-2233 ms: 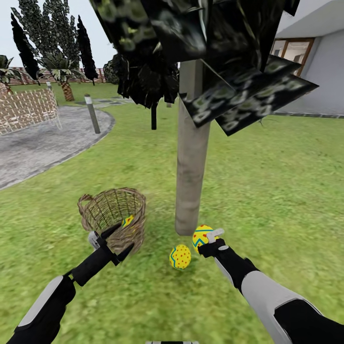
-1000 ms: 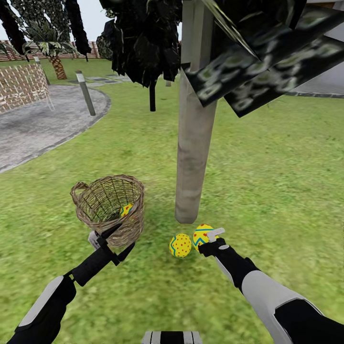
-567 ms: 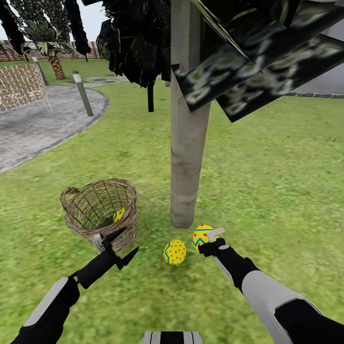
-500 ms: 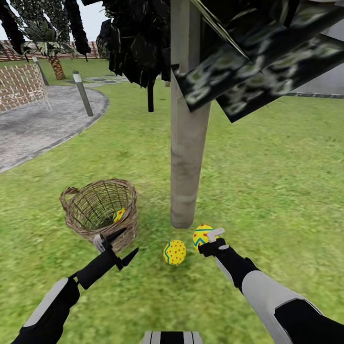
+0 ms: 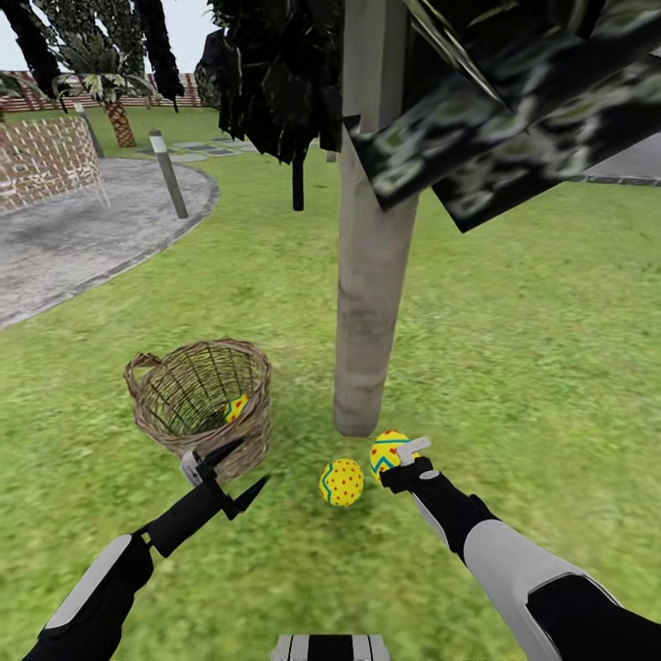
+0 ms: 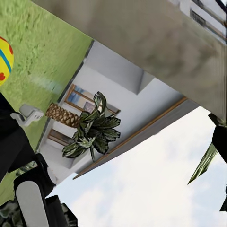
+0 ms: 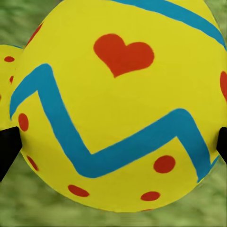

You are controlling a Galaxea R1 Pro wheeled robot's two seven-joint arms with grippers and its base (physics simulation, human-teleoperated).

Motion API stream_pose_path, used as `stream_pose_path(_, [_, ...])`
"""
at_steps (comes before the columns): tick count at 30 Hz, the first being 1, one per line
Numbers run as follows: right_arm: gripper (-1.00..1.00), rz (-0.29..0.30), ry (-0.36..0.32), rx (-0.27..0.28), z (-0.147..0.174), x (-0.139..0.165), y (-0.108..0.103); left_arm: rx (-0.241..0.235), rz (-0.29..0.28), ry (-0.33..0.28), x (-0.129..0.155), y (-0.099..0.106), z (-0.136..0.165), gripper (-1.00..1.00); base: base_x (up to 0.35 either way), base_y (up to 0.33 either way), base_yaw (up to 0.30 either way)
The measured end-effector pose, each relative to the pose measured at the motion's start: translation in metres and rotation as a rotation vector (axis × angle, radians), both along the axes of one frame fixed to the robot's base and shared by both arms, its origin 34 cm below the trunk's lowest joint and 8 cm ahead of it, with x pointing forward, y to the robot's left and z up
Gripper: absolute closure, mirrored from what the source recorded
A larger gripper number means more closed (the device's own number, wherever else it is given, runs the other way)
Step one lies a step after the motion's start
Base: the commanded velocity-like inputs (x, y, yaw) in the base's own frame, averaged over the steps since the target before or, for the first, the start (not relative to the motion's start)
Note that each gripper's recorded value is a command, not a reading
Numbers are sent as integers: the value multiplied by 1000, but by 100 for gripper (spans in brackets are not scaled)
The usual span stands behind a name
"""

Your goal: Take the three Easter eggs out of the wicker basket on the lawn in the garden, then place them on the lawn next to a single tree (choose any tree) so that all three eggs are next to the same tree and none are left in the basket.

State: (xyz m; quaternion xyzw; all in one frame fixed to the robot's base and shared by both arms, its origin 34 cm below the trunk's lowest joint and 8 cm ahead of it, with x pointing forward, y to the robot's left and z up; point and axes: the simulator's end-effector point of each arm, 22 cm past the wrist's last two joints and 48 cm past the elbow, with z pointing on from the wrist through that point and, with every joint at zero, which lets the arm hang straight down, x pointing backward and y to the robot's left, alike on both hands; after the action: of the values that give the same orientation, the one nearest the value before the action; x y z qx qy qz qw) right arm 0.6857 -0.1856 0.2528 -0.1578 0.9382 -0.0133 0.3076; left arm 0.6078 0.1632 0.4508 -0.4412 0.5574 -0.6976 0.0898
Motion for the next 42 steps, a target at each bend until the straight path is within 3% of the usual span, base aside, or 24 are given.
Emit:
stream_pose_path(27, [100,-3,109,1,-68,-31,-1,0,0,110,-9,0,-60,-100,0,0,3])
stream_pose_path(42, [100,-3,109,1,-68,-31,-1,-1,0,110,-9,0,-60,-100,71,0,0])
